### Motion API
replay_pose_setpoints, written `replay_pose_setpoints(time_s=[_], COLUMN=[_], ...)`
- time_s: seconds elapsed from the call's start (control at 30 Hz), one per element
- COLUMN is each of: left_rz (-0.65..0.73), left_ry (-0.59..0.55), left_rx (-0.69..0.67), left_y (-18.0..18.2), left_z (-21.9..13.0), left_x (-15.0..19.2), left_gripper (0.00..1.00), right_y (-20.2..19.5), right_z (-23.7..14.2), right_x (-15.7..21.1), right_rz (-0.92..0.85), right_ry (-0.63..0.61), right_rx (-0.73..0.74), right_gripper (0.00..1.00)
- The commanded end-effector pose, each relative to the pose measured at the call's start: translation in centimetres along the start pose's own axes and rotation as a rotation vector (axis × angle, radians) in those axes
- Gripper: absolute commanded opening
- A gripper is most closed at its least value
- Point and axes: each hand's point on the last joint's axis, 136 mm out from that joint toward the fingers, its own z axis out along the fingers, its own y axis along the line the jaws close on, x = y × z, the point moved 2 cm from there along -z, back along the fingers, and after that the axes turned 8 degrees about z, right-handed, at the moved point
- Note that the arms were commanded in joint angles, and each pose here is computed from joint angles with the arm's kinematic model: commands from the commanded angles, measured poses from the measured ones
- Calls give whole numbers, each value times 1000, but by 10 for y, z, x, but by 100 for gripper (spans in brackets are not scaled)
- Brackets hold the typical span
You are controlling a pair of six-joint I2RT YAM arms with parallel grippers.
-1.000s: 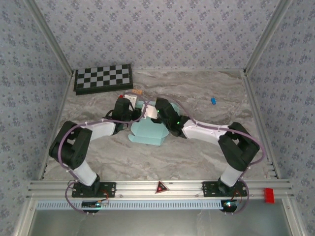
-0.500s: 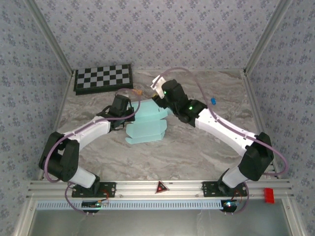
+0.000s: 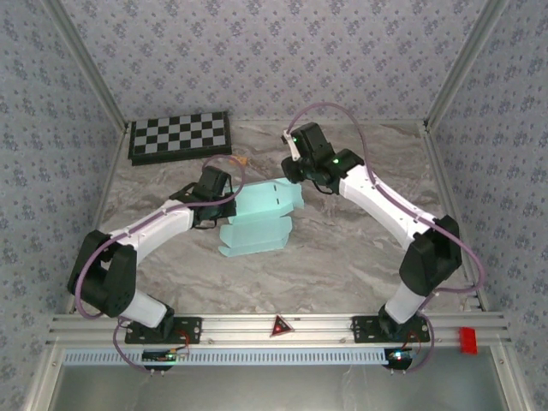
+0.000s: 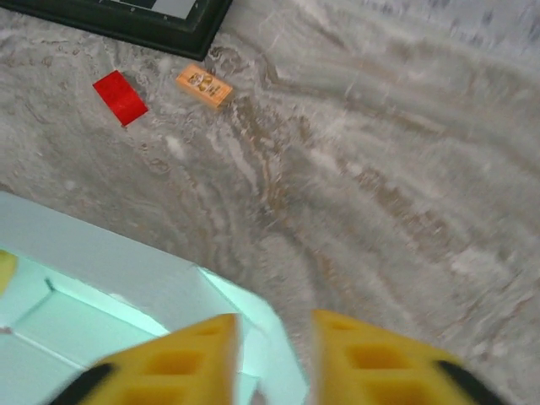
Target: Fold the paper box
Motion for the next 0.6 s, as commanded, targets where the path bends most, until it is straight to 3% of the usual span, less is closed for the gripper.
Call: replay_pose_setpoints(time_s=[0.0, 0.17, 0.57], left_rz=[-13, -14, -49], left_ry=[-15, -14, -25], left_rx=[29, 40, 42], left_y=[-8, -10, -11], left_z=[-10, -9, -9], left_x=[-10, -11, -13], left_gripper=[0, 0, 0], right_y=[10, 11, 8], right_z=[3, 15, 38], right_x=[5, 9, 34], right_rz=[44, 53, 79], right_ry=[62, 91, 188], right_rx=[-49, -42, -8], right_gripper=[15, 3, 0])
